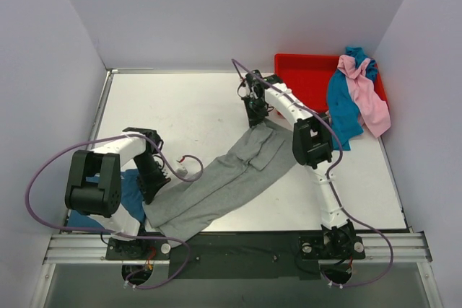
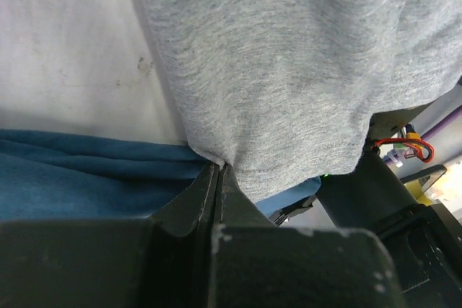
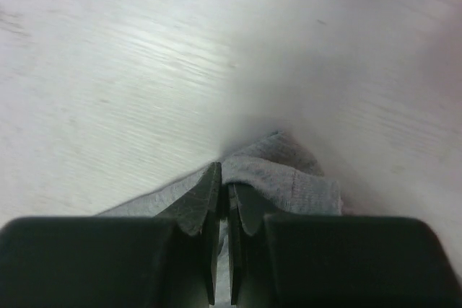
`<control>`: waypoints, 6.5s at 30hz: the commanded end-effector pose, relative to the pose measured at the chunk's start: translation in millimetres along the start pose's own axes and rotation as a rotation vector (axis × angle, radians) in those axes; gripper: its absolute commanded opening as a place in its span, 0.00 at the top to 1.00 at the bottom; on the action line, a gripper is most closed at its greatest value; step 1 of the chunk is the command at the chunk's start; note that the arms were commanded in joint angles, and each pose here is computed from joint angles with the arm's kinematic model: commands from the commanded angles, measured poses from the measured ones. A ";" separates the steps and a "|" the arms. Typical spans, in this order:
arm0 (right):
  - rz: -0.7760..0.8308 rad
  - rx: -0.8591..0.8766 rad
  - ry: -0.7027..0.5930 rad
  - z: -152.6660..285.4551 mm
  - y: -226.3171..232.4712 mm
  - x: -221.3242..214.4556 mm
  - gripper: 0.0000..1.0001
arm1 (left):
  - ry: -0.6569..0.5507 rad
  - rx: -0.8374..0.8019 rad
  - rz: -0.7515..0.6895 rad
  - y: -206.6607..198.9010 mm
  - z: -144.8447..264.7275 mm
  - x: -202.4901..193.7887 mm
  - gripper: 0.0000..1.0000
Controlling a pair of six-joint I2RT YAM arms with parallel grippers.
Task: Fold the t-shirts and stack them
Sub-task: Rotate the tshirt 45 degrees, then grab the bottom of the folded rectangular tshirt with both arms, then fold the folded rectangular tshirt in 1/3 of the way
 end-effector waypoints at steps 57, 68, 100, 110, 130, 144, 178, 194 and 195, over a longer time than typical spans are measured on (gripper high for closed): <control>-0.854 -0.098 -0.196 41.7 -115.7 -74.9 0.70 | -0.877 0.374 0.154 39.2 133.3 381.6 0.69; -0.941 -0.092 -0.118 10.0 -115.3 -84.4 0.90 | -0.832 0.428 0.095 24.7 65.5 427.9 0.69; 0.104 0.089 -0.654 185.9 2.8 -87.5 0.44 | -0.826 0.441 0.051 -44.9 236.3 261.9 0.35; 1.236 0.530 -0.716 140.7 196.2 -173.4 0.25 | -0.397 0.227 0.268 -6.7 135.2 64.5 0.41; 1.941 0.841 -0.474 53.2 307.2 -255.3 0.43 | -0.260 0.121 0.189 -12.4 42.0 10.8 0.48; 1.874 0.667 -0.380 17.7 321.5 -276.7 0.60 | -0.253 0.200 0.251 -10.7 6.3 18.6 0.50; 1.670 0.571 -0.417 42.6 292.2 -273.1 1.00 | -0.095 0.189 0.112 -36.5 -9.0 30.1 1.00; 1.227 0.703 -0.642 94.8 273.5 -242.0 1.00 | -0.242 0.147 0.114 -54.9 51.1 67.5 1.00; 1.162 0.714 -0.617 90.3 264.5 -245.9 1.00 | -0.263 0.140 0.097 -57.9 57.0 75.7 1.00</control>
Point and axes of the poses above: each gripper's point midway between its finger pads, its own z axis back along the fingers, its own y axis along the line the jaws close on, x = y × z, the point moved 8 cm from there along z, back along the fingers, and after that the axes turned 6 degrees about z, right-handed, at the moved point
